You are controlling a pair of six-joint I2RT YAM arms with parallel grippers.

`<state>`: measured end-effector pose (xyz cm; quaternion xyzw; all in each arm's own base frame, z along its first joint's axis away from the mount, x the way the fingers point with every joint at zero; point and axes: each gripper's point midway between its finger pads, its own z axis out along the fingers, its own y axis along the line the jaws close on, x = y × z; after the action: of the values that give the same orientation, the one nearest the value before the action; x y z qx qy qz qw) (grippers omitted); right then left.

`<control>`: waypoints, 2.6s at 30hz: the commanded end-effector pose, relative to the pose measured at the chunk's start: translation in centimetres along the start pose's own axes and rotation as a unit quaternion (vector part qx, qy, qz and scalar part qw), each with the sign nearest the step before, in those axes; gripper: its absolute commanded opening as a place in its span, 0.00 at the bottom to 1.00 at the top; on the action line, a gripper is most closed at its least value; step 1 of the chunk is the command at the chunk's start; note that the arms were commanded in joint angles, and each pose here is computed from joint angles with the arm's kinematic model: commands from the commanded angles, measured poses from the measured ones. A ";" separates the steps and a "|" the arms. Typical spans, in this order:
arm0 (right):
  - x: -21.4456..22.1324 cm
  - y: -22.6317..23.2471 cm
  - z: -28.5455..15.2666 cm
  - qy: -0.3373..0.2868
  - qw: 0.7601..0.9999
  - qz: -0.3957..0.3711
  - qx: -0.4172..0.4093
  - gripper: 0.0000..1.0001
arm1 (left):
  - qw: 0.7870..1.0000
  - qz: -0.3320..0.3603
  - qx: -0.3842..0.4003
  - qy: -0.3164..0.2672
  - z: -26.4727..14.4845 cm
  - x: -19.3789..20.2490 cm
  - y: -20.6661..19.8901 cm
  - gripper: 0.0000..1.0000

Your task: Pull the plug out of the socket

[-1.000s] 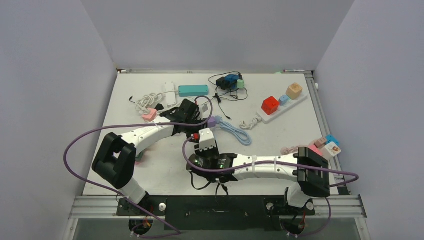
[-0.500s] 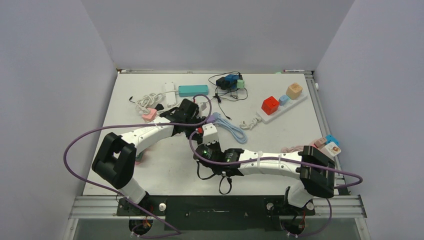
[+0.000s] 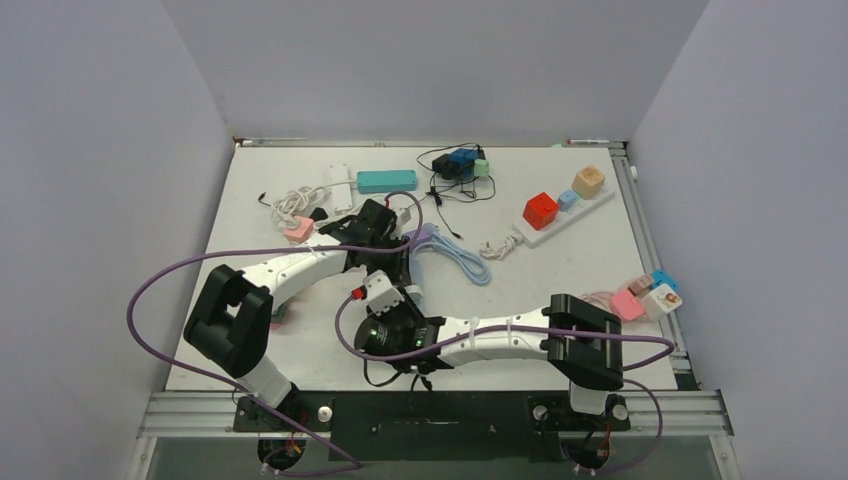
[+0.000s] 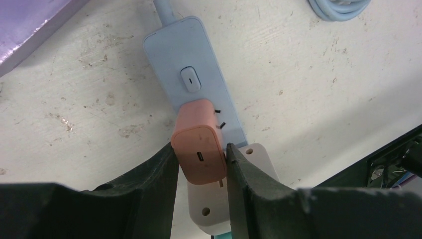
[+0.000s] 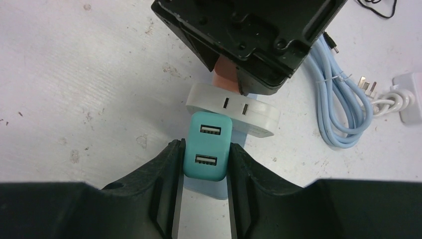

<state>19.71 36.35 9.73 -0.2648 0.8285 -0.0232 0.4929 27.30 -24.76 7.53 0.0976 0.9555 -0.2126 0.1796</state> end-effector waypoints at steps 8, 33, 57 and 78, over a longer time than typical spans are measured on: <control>-5.1 -0.1 -1.2 -0.027 0.991 0.131 -0.031 0.05 | 0.996 0.043 -0.073 -0.023 0.6 -1.1 3.1 0.00; -5.0 1.3 -5.1 -0.103 0.995 0.006 -0.008 0.05 | 0.997 0.039 -0.071 -0.004 1.3 -0.5 3.3 0.00; -7.8 0.6 -9.2 -0.168 0.978 0.084 -0.085 0.05 | 0.995 0.015 -0.097 -0.007 1.1 -1.4 5.8 0.00; -4.2 -3.9 -0.9 -0.044 0.987 0.152 -0.018 0.05 | 0.995 0.035 -0.096 0.005 1.8 -0.5 4.9 0.00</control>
<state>21.67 33.58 12.25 -0.1423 0.8597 0.0875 0.4827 29.17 -23.54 6.05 0.0967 0.9619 -0.1748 0.1867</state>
